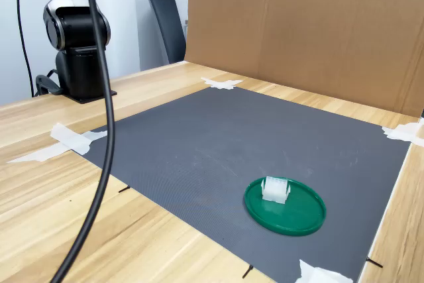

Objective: Grasp a white terminal and put it in the green lid.

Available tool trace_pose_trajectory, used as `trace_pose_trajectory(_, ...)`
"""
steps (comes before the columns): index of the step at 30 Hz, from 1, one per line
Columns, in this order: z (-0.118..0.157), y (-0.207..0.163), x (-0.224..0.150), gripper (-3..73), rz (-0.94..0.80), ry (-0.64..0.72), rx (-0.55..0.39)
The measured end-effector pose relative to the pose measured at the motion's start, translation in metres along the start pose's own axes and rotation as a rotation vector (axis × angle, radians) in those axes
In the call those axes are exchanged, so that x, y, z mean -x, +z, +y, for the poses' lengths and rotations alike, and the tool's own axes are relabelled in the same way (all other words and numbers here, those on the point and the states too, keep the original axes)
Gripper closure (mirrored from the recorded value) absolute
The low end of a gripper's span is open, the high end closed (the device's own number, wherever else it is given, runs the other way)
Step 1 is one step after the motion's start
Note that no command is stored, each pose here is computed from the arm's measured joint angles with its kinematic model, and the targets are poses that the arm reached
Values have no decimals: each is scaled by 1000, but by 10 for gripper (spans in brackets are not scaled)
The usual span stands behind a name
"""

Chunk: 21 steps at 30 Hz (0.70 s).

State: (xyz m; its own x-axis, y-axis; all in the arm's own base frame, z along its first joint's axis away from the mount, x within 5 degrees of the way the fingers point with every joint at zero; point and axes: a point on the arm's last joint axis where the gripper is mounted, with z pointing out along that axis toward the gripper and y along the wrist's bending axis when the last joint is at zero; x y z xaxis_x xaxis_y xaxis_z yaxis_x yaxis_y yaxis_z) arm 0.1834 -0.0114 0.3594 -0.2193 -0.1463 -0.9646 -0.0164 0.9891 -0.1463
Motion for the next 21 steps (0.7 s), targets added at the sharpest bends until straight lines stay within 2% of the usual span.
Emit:
trace_pose_trajectory(3,3,-15,-9,721,-19,66,1)
trace_pose_trajectory(7,12,-46,-42,721,-50,215,1)
trace_pose_trajectory(16,21,-74,-86,721,-90,224,-4)
trace_pose_trajectory(21,30,-77,-138,721,-38,226,-4)
